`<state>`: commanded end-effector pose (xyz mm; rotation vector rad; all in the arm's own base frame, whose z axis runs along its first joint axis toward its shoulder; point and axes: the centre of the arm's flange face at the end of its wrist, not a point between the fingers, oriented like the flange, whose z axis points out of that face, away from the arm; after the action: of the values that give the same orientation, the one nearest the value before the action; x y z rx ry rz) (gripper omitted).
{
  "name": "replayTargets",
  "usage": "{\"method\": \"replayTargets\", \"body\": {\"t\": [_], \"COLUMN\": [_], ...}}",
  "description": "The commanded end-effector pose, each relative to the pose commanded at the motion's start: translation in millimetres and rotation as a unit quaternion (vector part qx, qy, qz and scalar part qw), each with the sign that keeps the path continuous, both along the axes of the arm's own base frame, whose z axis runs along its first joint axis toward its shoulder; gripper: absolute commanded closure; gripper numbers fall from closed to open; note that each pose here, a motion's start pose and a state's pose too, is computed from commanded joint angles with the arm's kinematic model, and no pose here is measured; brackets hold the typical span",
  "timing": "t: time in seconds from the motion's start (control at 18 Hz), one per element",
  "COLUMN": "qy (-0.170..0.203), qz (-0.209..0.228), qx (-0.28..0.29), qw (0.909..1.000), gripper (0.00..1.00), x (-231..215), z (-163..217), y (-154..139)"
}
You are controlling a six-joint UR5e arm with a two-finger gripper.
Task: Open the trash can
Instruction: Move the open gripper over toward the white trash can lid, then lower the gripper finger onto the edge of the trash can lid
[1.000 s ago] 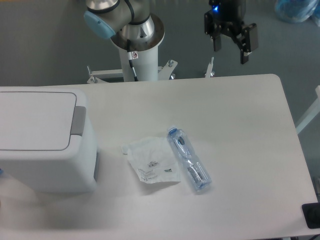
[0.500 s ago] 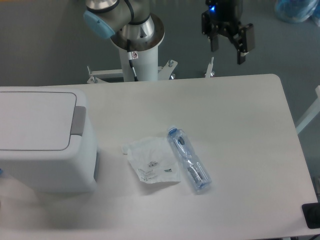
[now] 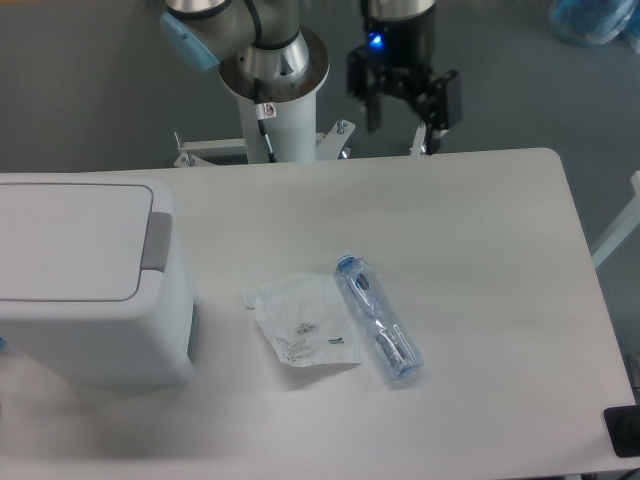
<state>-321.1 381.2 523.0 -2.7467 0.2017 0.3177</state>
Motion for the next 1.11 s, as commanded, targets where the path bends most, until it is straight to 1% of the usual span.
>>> {"method": "replayTargets", "body": {"t": [0.17, 0.22, 0.28, 0.44, 0.56, 0.67, 0.83, 0.94, 1.11], "qy": [-0.029, -0.041, -0.059, -0.09, -0.103, -0.122, -0.155, -0.162, -0.167], "qz": [0.047, 0.07, 0.098, 0.162, 0.19, 0.201, 0.208, 0.21, 0.206], "qx": [0.03, 0.04, 0.05, 0.085, 0.111, 0.124, 0.146, 0.148, 0.144], "qw": [0.998, 0.9959, 0.9922, 0.979, 0.97, 0.9641, 0.9547, 0.9527, 0.9534], "gripper": [0.0, 0.0, 0.0, 0.0, 0.0, 0.0, 0.0, 0.0, 0.0], "x": [17.6, 25.9, 34.1, 50.9, 59.7, 71.3, 77.5, 79.6, 86.7], "z": [-1.7, -3.0, -6.9, -10.5, -9.3, -9.4, -0.9, -1.4, -5.4], "y": [31.4, 40.2, 50.3, 78.5, 95.6, 108.7, 113.2, 113.6, 117.8]}}
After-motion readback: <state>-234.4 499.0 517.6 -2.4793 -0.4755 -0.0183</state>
